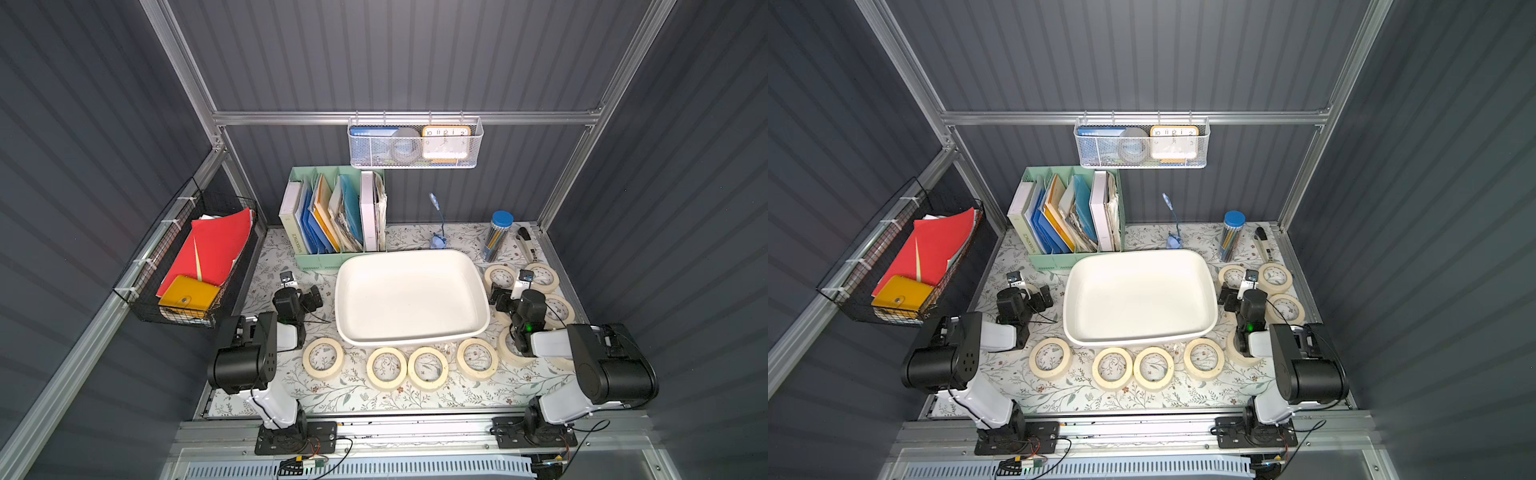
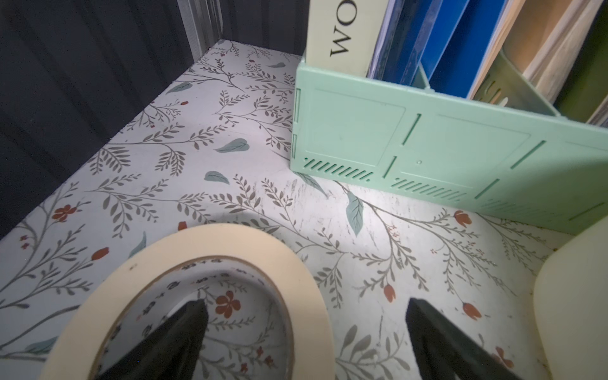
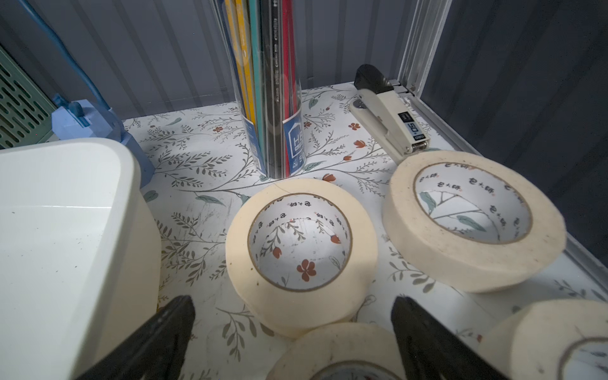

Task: Take out the art tape in the storage box
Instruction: Reset both arms

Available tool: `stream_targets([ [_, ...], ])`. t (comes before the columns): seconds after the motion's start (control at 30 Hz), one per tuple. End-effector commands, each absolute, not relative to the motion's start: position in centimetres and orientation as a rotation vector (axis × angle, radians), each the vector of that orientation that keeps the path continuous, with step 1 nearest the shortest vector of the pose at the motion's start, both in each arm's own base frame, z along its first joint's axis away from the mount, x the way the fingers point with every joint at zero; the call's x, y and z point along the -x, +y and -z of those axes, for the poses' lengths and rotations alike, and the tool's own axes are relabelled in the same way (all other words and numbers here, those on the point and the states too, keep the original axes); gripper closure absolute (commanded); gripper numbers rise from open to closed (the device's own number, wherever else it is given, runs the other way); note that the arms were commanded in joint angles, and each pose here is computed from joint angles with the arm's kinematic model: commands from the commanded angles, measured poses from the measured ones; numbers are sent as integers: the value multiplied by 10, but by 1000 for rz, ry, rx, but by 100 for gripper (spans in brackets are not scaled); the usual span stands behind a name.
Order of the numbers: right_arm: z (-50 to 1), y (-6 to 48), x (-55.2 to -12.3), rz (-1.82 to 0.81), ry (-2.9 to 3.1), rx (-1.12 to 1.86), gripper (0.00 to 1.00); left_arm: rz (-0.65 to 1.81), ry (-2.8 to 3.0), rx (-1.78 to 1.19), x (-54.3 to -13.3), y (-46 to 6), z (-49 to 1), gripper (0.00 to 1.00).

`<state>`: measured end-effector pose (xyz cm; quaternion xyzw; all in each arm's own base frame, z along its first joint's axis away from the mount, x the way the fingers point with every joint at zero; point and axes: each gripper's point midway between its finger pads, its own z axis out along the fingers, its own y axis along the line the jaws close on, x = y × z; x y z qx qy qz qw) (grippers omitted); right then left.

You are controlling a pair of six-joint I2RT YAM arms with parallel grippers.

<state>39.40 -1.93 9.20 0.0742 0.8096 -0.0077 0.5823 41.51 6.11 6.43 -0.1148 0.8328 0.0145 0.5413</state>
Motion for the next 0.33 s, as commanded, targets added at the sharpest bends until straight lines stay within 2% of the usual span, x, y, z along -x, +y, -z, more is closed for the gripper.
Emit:
stream_targets([
  [0.0, -95, -17, -400, 8, 1885, -168, 1, -31, 1970, 266, -415, 60, -65, 0],
  [0.3, -95, -16, -399, 3, 1884, -160, 1, -31, 1970, 266, -415, 60, -66, 0],
])
